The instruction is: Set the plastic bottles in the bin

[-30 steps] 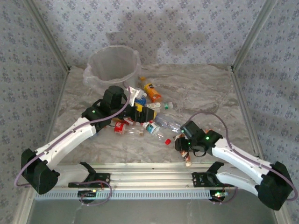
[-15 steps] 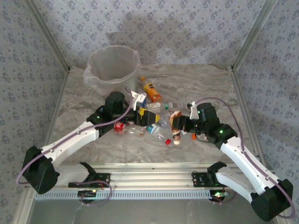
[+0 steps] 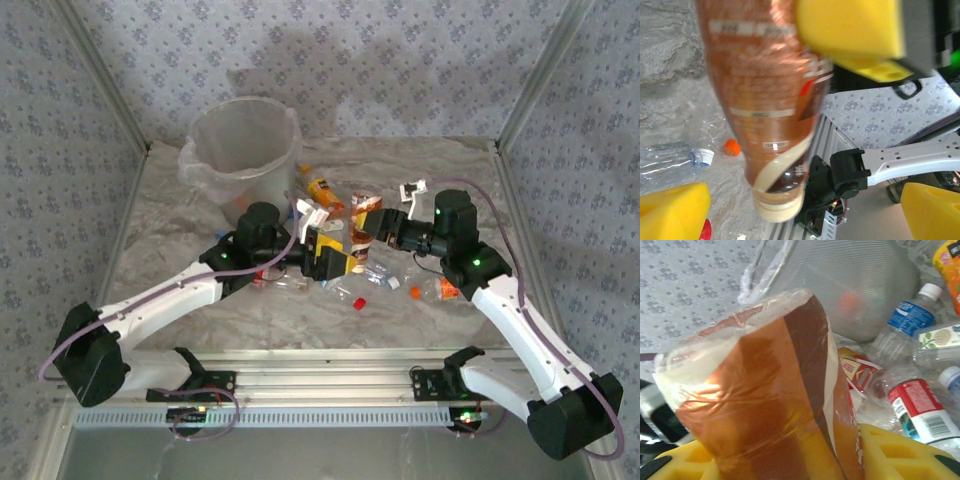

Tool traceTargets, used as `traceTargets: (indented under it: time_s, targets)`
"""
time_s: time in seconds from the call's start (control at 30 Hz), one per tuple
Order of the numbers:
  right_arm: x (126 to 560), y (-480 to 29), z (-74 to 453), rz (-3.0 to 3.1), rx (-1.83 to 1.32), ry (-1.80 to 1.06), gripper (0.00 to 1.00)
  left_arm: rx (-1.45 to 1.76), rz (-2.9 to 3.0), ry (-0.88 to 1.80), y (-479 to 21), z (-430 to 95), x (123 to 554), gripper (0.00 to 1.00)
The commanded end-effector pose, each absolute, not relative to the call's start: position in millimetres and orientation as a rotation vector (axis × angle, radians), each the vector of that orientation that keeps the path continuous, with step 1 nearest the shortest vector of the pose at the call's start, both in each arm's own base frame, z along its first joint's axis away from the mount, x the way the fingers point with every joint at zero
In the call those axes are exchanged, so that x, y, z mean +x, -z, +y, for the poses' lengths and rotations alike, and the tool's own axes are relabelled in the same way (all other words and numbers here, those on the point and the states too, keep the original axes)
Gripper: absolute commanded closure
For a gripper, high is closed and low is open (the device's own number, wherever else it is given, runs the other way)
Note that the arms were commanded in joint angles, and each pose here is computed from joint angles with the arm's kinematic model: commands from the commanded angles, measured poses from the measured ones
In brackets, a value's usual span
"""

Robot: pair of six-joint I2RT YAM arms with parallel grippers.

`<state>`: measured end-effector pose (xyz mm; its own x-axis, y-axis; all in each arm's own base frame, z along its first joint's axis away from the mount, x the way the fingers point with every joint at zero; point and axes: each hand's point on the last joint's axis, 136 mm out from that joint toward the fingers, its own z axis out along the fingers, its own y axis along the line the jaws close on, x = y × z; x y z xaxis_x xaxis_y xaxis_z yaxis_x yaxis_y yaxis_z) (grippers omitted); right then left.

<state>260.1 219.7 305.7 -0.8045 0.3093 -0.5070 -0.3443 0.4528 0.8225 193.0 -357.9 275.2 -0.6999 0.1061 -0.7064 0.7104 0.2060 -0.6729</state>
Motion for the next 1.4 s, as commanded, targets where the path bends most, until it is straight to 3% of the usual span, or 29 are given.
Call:
traceTargets:
  time_s: [0.0, 0.17, 0.43, 0.63, 0.7, 0.83, 0.93, 1.13, 1.37]
  targets:
    - [258.4, -338.0, 224.6, 2.002, -0.049, -1.484, 0.50, 0.773, 1.867, 1.509, -298.1, -367.9, 197.7, 0.05]
    - [258.4, -340.2, 226.5, 1.994, -0.038, -1.520, 0.51, 0.773, 1.856, 1.528, -302.3, -378.3, 198.3, 0.15]
    - [257.4, -338.5, 226.4, 1.991, -0.036, -1.527, 0.51, 0.772, 1.845, 1.574, -307.7, -389.3, 195.8, 0.54]
    - [257.0, -334.4, 225.1, 1.998, -0.025, -1.525, 0.51, 0.768, 1.831, 1.585, -313.7, -388.8, 193.5, 0.66]
    - [256.9, -333.7, 224.2, 2.000, -0.022, -1.520, 0.47, 0.759, 1.828, 1.584, -316.1, -387.6, 193.6, 0.68]
    - [254.8, -337.0, 217.2, 1.980, -0.026, -1.490, 0.23, 0.723, 1.850, 1.566, -320.8, -383.0, 195.8, 0.69]
    - [250.2, -337.8, 212.0, 1.974, -0.053, -1.475, 0.15, 0.706, 1.881, 1.531, -323.3, -376.9, 199.2, 0.69]
    - [229.4, -348.5, 204.4, 1.928, -0.177, -1.436, 0.07, 0.641, 1.965, 1.426, -334.3, -351.5, 221.3, 0.69]
    - [215.0, -356.9, 189.0, 1.899, -0.228, -1.307, 0.02, 0.567, 2.062, 1.105, -351.4, -294.1, 265.8, 0.68]
